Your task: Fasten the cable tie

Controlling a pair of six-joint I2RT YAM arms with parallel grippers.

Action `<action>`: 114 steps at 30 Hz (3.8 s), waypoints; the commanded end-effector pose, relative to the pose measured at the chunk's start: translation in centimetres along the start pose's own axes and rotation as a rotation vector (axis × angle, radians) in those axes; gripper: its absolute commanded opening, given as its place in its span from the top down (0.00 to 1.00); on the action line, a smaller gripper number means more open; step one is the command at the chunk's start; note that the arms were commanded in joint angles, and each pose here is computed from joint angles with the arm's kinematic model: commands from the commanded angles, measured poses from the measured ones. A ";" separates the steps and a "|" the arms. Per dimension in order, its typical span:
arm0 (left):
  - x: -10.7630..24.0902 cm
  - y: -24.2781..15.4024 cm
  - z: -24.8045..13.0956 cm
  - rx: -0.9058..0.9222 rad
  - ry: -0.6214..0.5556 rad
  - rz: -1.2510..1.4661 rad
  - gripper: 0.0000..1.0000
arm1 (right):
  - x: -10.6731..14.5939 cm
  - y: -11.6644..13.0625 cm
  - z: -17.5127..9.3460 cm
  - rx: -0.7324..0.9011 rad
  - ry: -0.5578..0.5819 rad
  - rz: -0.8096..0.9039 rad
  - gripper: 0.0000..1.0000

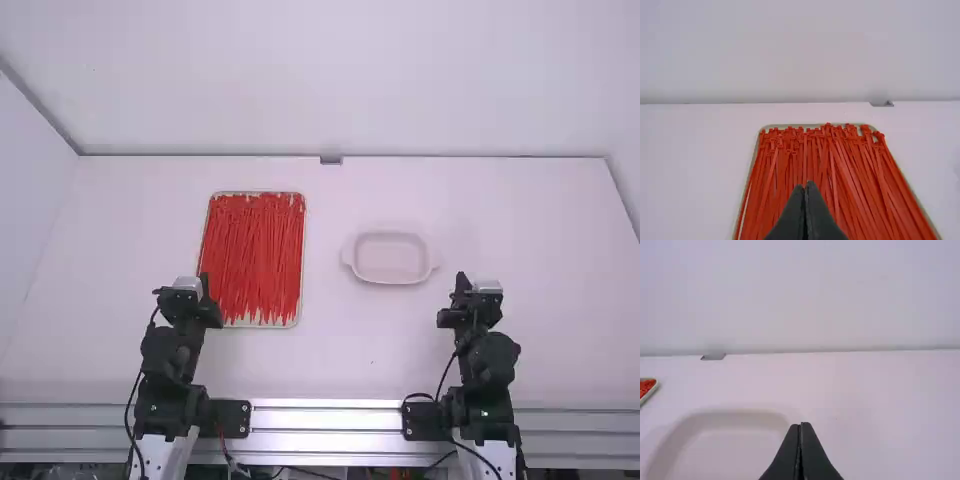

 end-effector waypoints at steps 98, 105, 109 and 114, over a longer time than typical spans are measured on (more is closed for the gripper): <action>-7.0 -2.0 18.3 -0.047 0.825 -0.032 0.01 | -2.9 5.2 8.0 -0.240 0.573 0.041 0.01; -6.9 -2.7 23.7 0.012 0.903 -0.014 0.01 | -2.9 5.2 8.0 -0.240 0.573 0.041 0.02; -6.0 -3.1 26.9 0.015 0.924 -0.022 0.01 | -2.9 5.2 8.0 -0.240 0.573 0.041 0.01; -3.2 -3.5 30.1 0.052 0.932 -0.073 0.03 | -2.9 5.2 8.0 -0.240 0.573 0.040 0.01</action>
Point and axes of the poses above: each hand's point on the last joint's axis, 136 mm out from that joint toward the fingers, its own z axis out along the fingers, its own y axis along the line the jaws close on, x = y × z, the point moved 7 cm from there along -z, back along the fingers, and after that the axes turned 5 degrees about -z, right-handed, at the moved point
